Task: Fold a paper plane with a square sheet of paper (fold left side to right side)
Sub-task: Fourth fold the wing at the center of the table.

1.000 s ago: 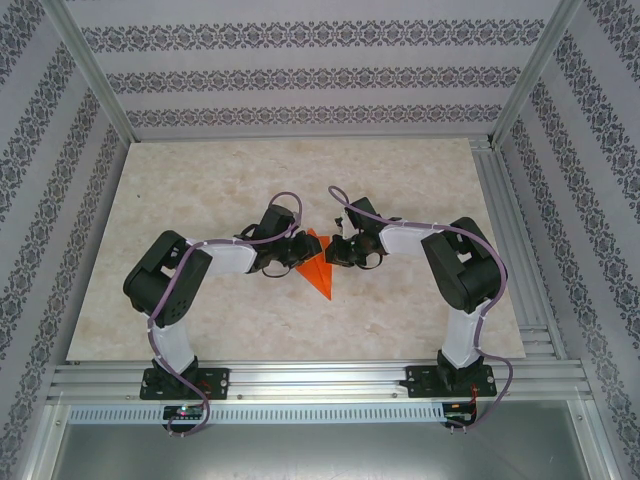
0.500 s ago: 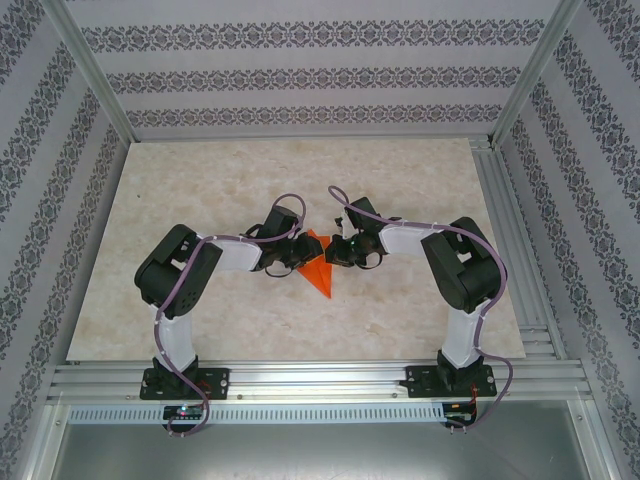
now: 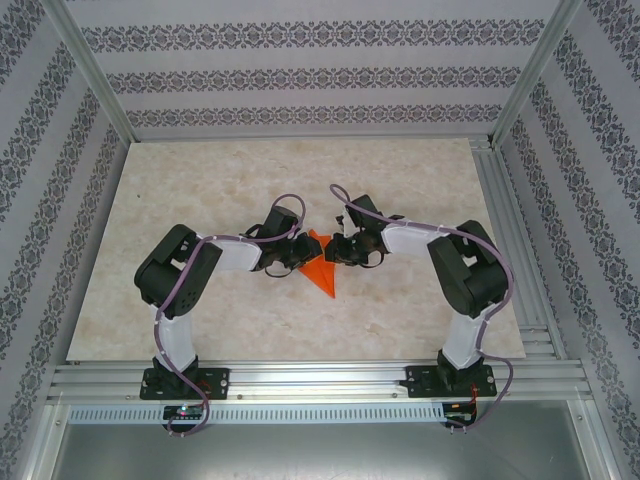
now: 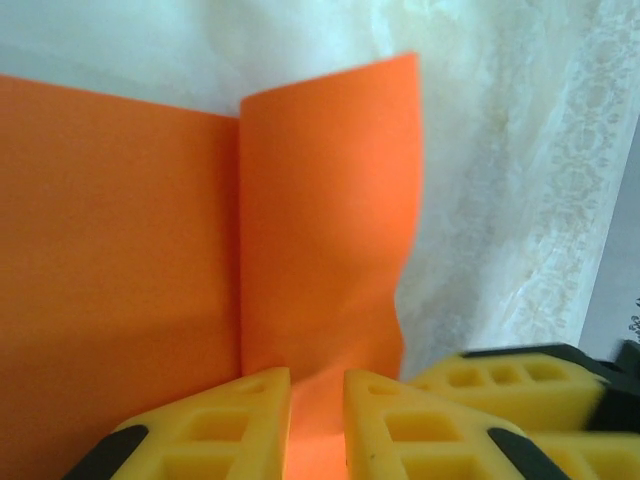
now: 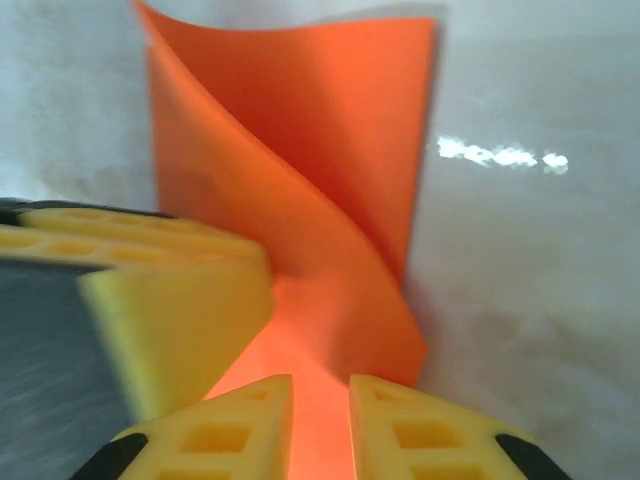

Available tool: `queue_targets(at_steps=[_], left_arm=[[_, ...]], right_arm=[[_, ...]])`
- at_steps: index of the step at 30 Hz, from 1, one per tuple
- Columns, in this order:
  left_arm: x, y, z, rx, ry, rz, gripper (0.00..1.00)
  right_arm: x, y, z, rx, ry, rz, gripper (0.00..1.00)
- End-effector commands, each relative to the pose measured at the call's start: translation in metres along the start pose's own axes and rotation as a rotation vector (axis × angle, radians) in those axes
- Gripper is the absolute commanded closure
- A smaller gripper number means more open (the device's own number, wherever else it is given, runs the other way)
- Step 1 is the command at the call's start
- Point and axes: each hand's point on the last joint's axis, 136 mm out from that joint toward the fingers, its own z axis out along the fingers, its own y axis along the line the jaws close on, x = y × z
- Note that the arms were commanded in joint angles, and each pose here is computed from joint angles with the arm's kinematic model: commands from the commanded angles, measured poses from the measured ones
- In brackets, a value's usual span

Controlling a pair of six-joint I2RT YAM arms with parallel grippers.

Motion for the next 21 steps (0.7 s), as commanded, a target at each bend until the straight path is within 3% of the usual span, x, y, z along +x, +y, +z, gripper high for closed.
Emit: queue_targets(at_steps=[1,10,21], left_arm=[[0.004,0.018,0.003,-0.049,0.0,-0.001,0.76],[0.005,0.017,0.004,-0.047,0.002,0.0,0.77],[0.004,0.016,0.004,-0.049,0.003,0.004,0.77]], right_arm=[[-0.007,0.022,-0.034,-0.045,-0.074,-0.065,0.74],[0.043,0.042,-0.028,-0.173,0.011,-0.053,0.81],[0.074,0.022,0.0,-0.151,0.099,-0.013,0.83]])
